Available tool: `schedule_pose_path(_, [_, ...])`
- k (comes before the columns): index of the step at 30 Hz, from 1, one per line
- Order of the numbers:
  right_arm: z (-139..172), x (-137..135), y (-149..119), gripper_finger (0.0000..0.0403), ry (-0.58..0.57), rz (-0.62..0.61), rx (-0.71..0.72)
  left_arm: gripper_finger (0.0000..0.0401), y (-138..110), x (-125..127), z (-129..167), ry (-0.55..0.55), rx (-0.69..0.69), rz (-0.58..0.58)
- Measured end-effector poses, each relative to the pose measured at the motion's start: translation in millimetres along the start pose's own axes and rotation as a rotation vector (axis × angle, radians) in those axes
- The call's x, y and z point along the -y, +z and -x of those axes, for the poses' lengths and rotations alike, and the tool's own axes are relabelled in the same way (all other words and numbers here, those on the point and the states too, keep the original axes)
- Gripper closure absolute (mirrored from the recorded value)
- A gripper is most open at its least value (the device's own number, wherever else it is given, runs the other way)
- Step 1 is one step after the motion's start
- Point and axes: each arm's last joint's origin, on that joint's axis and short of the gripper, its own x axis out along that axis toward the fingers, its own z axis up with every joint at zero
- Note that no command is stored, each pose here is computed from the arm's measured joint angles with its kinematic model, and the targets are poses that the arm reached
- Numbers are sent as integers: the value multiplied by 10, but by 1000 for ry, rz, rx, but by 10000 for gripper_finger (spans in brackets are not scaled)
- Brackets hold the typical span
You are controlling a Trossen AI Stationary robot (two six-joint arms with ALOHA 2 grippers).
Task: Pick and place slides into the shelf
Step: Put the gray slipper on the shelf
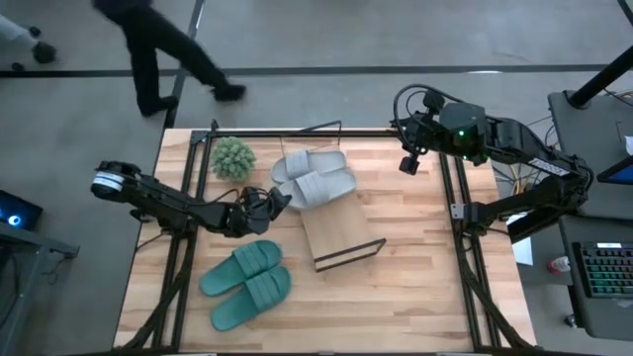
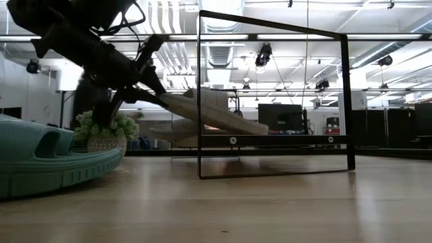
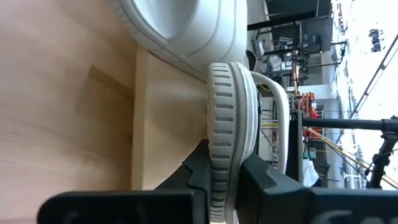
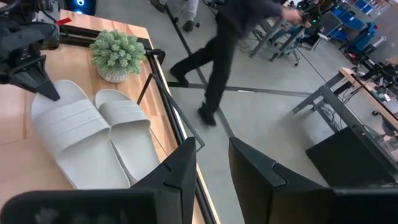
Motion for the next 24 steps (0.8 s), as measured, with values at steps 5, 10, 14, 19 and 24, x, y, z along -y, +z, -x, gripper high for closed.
schedule_pose_path(5, [0,1,0,322,0,0,0,384,30,-75,3,15,-1,-2])
schedule_pose_path(10, [0,0,0,325,1,-3,0,384,34,-154,-26,24,3,5])
schedule_pose_path(14, [0,0,0,321,1,-8,0,384,30,-198,-73,36,18,24])
schedule_pose_path(19, [0,-1,0,316,2,-11,1,384,-15,-261,-148,29,22,46])
schedule_pose_path(24, [0,-1,0,321,2,-14,1,384,-82,-347,-234,20,19,89])
